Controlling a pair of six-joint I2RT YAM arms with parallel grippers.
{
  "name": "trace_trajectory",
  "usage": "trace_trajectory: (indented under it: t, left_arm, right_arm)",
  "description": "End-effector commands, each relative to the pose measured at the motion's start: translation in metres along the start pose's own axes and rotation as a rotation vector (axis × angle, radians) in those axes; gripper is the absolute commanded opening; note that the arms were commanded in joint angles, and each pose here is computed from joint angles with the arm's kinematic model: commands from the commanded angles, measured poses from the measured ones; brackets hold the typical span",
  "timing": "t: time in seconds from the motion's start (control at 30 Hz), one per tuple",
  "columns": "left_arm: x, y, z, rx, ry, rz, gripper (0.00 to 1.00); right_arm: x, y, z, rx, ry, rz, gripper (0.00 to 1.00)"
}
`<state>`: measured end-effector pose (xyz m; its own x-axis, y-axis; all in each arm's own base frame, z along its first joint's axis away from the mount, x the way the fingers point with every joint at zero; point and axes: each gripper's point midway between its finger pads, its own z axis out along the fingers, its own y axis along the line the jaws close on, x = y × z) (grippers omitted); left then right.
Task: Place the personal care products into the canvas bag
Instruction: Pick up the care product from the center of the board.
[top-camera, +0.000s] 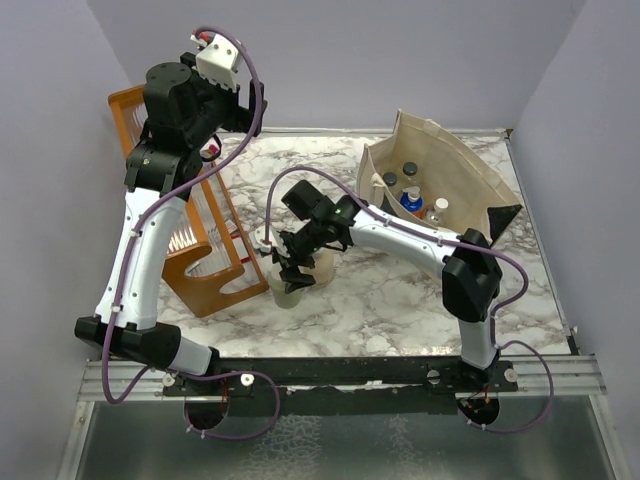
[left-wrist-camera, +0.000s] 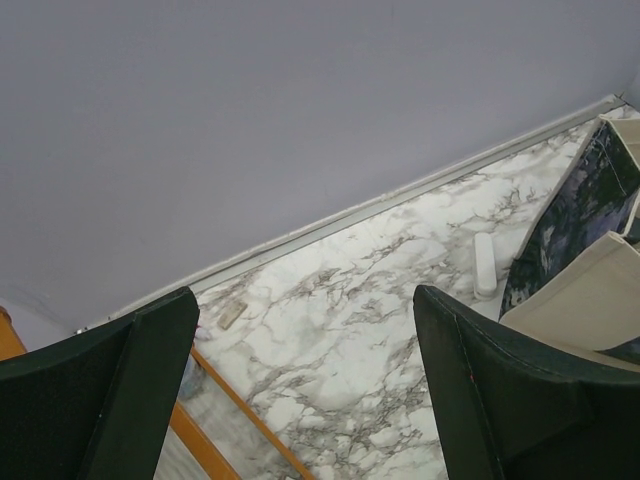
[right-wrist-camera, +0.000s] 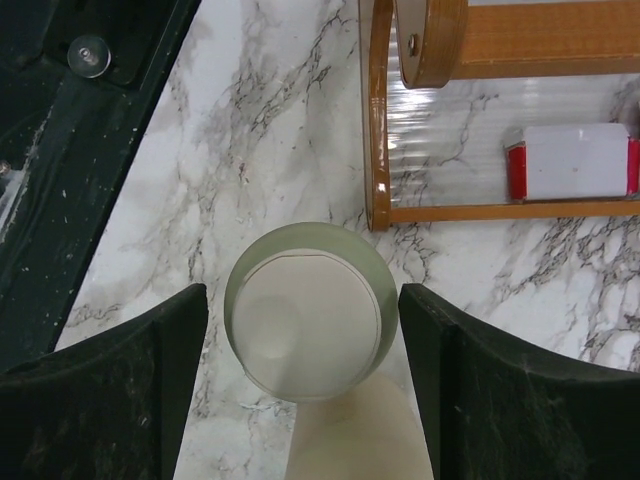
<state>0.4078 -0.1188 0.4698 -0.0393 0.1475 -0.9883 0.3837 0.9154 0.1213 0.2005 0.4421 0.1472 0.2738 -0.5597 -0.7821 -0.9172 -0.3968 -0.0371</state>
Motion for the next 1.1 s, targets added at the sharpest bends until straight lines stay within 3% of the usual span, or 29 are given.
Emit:
trace_trajectory:
  t: [0.0, 0.1, 0.4, 0.57, 0.8, 1.07]
  left_arm:
    - [-0.018, -0.004, -0.013, 0.025, -0.058, -0.014, 0.91]
    - [-0.018, -0.007, -0.013, 0.038, -0.058, -0.018, 0.91]
    - [-0.014, -0.012, -0.01, 0.072, -0.051, -0.022, 0.91]
    - [-0.01, -0.014, -0.01, 0.08, -0.043, -0.015, 0.91]
    - [-0.007, -0.018, -0.008, 0.107, -0.037, -0.015, 0.91]
    - [0.0, -0.024, -0.007, 0.136, -0.026, -0.017, 0.91]
  right_arm:
    - [-0.005, -0.005, 0.002, 0.011, 0.003, -0.028, 0.72]
    - [-0.006, -0.004, 0.003, 0.007, 0.001, -0.027, 0.65]
    - [-0.011, -0.004, 0.0, 0.008, -0.008, -0.033, 0.56]
    - [-0.017, 0.0, -0.002, -0.012, -0.026, -0.036, 0.42]
    - [-0.035, 0.006, -0.012, -0.047, -0.051, -0.035, 0.12]
    - [-0.061, 0.023, -0.032, -0.095, -0.104, -0.04, 0.02]
